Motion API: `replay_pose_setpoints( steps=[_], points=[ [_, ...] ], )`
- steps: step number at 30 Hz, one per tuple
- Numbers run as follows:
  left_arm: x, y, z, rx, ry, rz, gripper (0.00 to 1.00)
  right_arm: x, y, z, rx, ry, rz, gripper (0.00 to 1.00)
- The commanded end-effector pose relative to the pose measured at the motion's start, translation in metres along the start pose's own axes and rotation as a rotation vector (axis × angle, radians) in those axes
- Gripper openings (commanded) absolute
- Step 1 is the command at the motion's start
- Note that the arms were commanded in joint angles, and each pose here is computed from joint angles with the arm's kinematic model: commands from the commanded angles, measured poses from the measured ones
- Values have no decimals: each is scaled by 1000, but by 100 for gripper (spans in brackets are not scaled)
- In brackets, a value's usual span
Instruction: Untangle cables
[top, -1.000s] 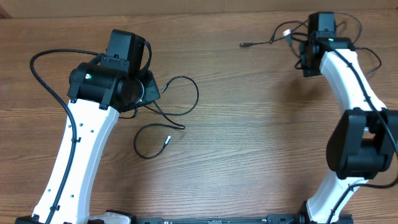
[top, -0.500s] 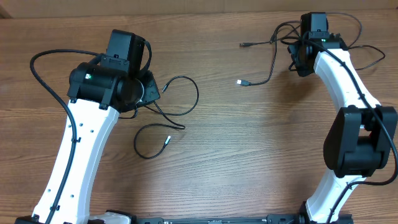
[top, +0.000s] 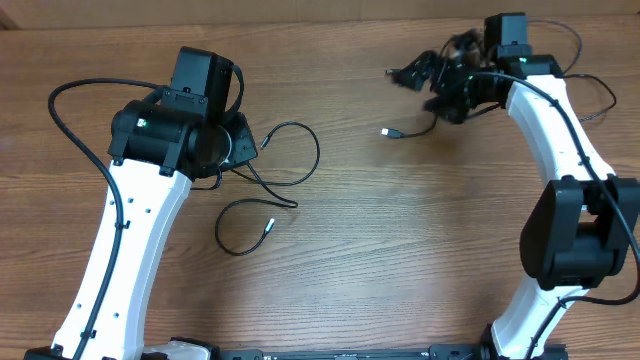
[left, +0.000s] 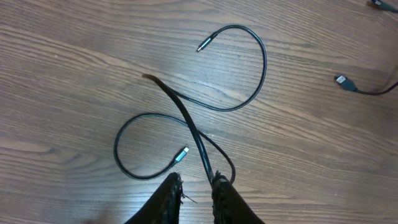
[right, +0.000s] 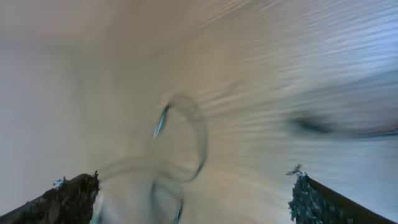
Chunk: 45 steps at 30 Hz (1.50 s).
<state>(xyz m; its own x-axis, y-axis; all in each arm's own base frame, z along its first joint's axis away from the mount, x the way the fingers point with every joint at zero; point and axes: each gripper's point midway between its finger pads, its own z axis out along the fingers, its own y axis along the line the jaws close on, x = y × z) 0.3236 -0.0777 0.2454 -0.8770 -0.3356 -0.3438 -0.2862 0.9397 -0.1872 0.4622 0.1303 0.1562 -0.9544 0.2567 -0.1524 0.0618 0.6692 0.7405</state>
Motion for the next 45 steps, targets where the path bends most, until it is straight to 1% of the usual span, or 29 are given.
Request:
replay_pose_setpoints(
  steps=[1,2,3,4,7,9,13,14,16,17,19,24,29,30,32,33,37,39,41,42,43,44,45],
  points=[
    [-8,8,0,-2,-6,-70,31,54,80,-5,-299,160,-353,100],
    [-10,12,0,0,-5,-88,38,68,83,0,-303,195,-400,100],
    [-14,19,0,10,1,-125,51,87,88,6,-313,243,-478,100],
    [-16,24,0,20,8,-149,59,96,92,9,-317,268,-514,100],
    [-22,39,-1,56,32,-222,71,116,102,20,-302,316,-560,100],
    [-25,51,-2,65,42,-275,76,128,108,26,-272,334,-605,100],
    [-28,74,-3,37,46,-331,80,149,115,36,-119,344,-738,100],
    [-29,77,-4,33,45,-329,84,155,118,39,-82,345,-779,100],
    [-30,81,-4,25,41,-331,98,165,124,46,-18,337,-859,100],
    [-30,83,-4,17,37,-335,100,169,126,50,9,334,-893,100],
    [-32,88,-4,2,26,-340,100,180,133,61,56,329,-965,100],
    [-36,103,-5,-12,15,-386,100,210,154,81,85,325,-1103,100],
    [-35,123,-8,-37,23,-446,100,223,171,95,123,270,-1209,99],
    [-34,126,-8,-42,28,-454,100,226,175,97,113,265,-1220,96],
    [-32,129,-9,-48,34,-458,100,229,184,101,91,239,-1217,81],
    [-32,129,-9,-49,36,-457,100,228,188,103,87,224,-1205,77],
    [-30,130,-9,-51,43,-451,100,220,190,112,106,179,-1160,71],
    [-29,130,-9,-53,47,-451,100,218,189,116,115,169,-1136,61],
    [-28,130,-9,-53,50,-447,100,217,188,120,116,166,-1105,43],
    [-28,130,-9,-53,50,-444,100,216,189,121,115,160,-1089,28],
    [-28,130,-9,-53,51,-444,100,215,190,121,116,153,-1068,19],
    [-28,130,-9,-53,51,-444,100,214,191,121,115,143,-1046,12],
    [-28,130,-9,-53,51,-444,100,213,193,122,112,135,-1025,9]
  ],
)
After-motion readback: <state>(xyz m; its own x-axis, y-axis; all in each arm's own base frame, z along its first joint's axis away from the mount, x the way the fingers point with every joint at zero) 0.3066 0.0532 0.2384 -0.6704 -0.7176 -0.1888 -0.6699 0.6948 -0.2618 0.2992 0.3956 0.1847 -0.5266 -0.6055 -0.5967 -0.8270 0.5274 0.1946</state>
